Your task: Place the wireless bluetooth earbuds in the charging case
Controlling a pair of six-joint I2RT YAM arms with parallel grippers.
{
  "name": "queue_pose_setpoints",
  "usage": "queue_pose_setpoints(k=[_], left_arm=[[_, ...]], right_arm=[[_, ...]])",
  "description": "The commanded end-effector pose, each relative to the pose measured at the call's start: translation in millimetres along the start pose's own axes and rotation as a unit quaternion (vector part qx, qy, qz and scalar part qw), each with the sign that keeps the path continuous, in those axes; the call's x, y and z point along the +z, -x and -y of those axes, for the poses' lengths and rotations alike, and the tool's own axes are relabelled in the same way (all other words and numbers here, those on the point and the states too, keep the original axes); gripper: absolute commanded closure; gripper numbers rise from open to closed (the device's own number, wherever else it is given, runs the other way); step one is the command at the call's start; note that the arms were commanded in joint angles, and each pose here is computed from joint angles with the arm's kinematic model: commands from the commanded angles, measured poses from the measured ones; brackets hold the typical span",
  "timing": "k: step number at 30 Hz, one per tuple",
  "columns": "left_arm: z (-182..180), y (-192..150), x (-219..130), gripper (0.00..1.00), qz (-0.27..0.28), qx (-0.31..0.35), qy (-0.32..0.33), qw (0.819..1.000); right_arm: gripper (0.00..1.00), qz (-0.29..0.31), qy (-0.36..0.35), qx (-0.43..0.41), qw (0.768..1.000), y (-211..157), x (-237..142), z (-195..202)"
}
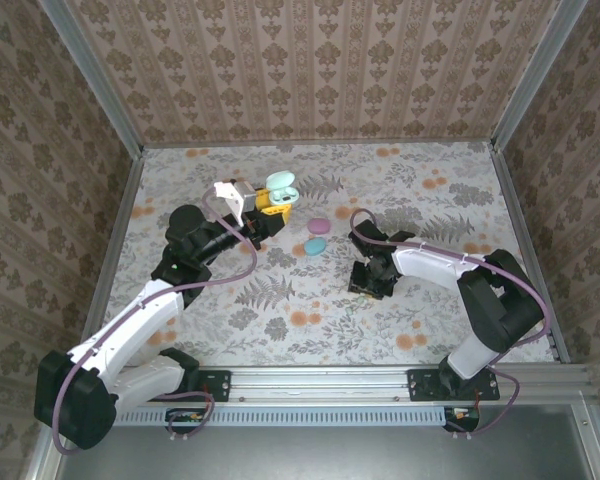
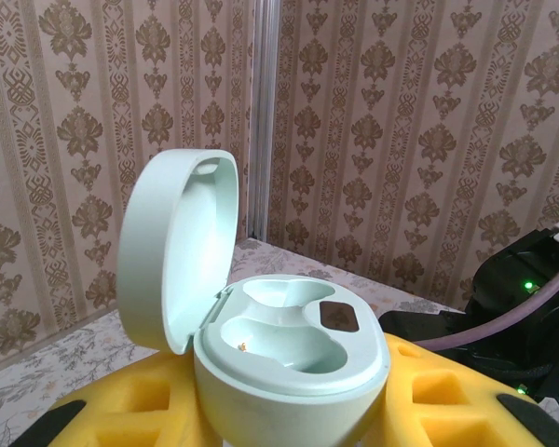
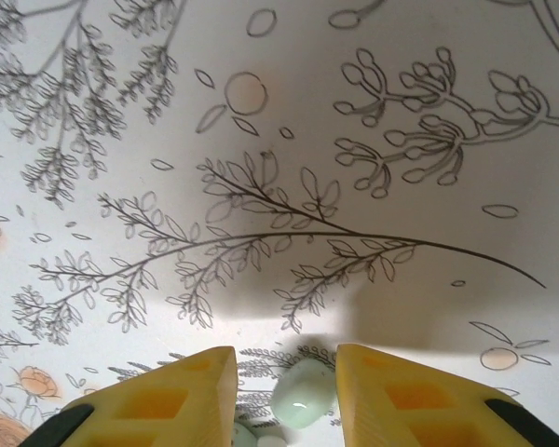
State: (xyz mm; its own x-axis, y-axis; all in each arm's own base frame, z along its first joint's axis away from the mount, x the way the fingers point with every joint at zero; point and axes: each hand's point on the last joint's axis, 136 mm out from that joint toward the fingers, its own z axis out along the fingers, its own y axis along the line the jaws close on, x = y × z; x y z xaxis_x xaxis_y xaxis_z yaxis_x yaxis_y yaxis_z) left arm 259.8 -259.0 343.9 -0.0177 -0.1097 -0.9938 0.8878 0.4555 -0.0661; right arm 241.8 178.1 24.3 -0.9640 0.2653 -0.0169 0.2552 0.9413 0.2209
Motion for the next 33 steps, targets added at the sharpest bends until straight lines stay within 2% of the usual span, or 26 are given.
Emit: queue_pose_setpoints(k=[1, 6, 11, 16, 19, 28, 33], left_arm=[[3, 21, 0, 0.74, 0.025, 0.015, -0.009, 1.0], [3, 22, 1, 0.74, 0.027, 0.013, -0.011, 0.999], [4, 22, 0, 0.74, 0.027, 0.013, -0.011, 0.999], [4, 22, -1, 0.74, 0.028, 0.012, -0.01, 0.999], [4, 22, 0, 0.74, 0.028, 0.012, -0.01, 0.999], [4, 23, 0, 0.74, 0.029, 0.013, -0.011, 0.999], [3, 20, 1, 0.74, 0.027, 0.01, -0.01, 1.0]], right_arm=[[0.63, -0.022, -0.014, -0.014, 1.0, -9, 0, 8], [0.67, -0.041, 0.005, -0.037, 0.998, -19, 3, 0], [0.71, -0.053, -0.02, -0.037, 0.998, -28, 5, 12], [0.66, -0.059, -0.012, -0.021, 0.998, -40, 4, 15], [0.66, -0.06, 0.008, -0.018, 0.998, -45, 2, 11], [0.67, -0.073, 0.002, -0.011, 0.997, -58, 4, 15], [0.66, -0.057, -0.005, -0.026, 0.998, -52, -5, 13]])
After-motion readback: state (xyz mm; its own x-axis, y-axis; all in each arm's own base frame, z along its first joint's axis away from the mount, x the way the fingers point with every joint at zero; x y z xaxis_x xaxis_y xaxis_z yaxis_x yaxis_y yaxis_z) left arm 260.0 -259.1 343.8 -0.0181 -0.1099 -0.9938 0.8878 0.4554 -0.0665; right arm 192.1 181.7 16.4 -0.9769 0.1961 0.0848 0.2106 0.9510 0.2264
